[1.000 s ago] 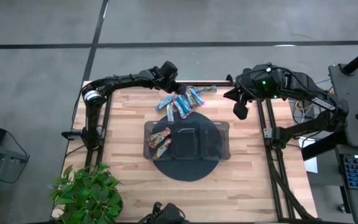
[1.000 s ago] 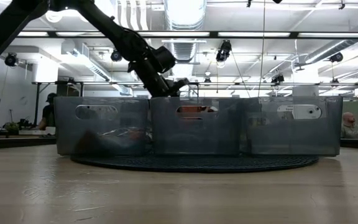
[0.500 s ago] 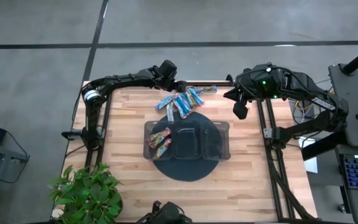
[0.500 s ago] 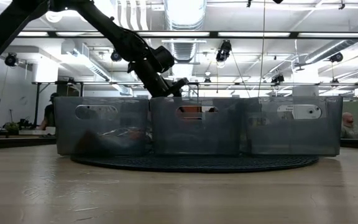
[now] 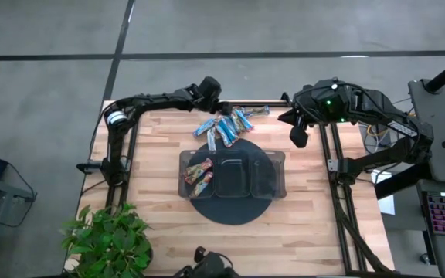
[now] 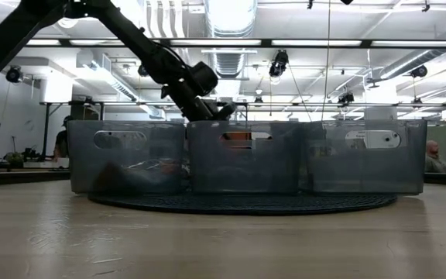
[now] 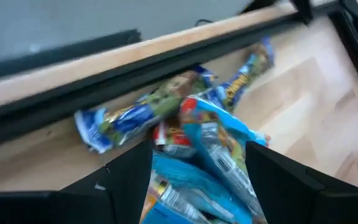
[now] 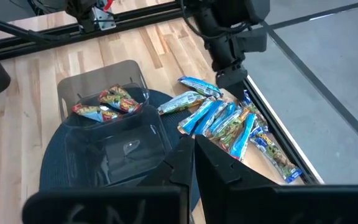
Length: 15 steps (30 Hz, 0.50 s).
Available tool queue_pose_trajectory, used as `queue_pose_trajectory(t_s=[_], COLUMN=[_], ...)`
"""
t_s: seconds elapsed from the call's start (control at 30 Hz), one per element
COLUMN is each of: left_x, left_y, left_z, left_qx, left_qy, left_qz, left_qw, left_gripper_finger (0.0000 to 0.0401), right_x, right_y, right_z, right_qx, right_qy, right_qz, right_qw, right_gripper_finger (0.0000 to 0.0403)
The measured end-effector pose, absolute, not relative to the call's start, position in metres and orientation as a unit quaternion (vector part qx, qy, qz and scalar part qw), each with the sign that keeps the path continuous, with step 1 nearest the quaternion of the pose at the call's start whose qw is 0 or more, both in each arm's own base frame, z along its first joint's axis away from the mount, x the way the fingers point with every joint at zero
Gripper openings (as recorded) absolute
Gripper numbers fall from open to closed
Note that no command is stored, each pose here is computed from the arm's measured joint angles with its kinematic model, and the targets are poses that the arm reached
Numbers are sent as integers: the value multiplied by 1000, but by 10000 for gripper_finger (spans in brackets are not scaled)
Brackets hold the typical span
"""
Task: Pick and place Granola Bars by type
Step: Put the red granola bar into the left black bin
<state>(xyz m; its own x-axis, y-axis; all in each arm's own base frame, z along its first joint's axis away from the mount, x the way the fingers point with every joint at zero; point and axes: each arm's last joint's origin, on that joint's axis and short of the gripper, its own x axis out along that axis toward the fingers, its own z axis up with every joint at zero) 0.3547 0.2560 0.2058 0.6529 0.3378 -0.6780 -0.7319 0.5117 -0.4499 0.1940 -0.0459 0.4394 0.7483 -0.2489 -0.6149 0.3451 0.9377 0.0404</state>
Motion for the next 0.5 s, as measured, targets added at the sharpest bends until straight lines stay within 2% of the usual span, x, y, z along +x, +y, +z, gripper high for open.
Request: queue_pose_trajectory(t_s=[0.23,0.5], left_x=[358,361], left_y=[254,249], left_z=[206,207], left_qx=[-272,-206], left_qy=[283,300], left_qz=[279,166], left_qw=[877,916], left_gripper_finger=[238,238], right_x=[194,194], right_y=[-46,-46], right_z=[440,439], right_qx=[76,77], right_qy=[317,317], right_qz=[-159,-156], right_qw=[932,932], right_gripper_finger=[9,9])
